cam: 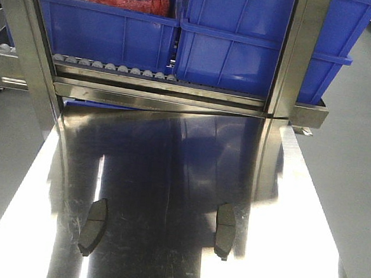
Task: Move and align brake pads A on conveyor
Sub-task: 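Lower the open left gripper over the nearer brake pad on the table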
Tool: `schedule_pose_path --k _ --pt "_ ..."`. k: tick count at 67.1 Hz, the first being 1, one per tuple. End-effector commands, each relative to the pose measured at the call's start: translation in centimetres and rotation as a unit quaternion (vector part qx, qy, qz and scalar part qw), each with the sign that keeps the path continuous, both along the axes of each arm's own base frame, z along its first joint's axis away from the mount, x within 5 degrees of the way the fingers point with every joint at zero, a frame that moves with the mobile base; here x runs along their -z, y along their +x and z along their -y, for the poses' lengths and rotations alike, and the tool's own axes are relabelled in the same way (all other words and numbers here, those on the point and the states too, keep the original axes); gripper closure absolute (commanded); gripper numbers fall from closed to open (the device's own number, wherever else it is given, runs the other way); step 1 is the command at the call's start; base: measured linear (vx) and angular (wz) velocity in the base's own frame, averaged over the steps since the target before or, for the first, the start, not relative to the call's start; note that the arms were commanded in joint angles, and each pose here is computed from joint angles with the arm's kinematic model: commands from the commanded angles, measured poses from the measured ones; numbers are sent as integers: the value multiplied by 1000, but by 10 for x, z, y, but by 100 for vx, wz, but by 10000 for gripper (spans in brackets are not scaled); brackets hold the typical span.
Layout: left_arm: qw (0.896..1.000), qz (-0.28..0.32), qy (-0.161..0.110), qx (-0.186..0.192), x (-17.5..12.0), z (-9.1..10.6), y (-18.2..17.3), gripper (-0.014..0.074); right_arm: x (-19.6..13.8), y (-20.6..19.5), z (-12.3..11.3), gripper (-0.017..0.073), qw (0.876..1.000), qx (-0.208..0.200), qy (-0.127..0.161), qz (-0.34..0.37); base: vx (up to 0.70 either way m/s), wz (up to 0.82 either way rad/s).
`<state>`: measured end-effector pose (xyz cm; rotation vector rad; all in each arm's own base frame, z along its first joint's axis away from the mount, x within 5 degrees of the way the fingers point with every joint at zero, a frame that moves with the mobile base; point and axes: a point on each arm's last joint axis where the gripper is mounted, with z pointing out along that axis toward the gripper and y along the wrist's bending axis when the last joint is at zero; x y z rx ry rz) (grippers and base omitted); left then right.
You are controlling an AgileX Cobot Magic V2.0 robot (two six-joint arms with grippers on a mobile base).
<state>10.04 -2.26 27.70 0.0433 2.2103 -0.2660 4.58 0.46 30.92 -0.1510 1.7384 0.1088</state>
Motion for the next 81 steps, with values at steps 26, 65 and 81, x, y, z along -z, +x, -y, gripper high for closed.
schedule_pose_path --k 26,65,81 --pt "993 -108 15 34 -13 24 92 221 -14 1 -1 75 999 -1 2 44 0 0" --pt "977 -178 56 105 25 97 136 242 -14 1 -1 75 999 -1 2 44 0 0" --pt "967 -217 77 108 47 116 152 242 -14 1 -1 75 999 -1 2 44 0 0"
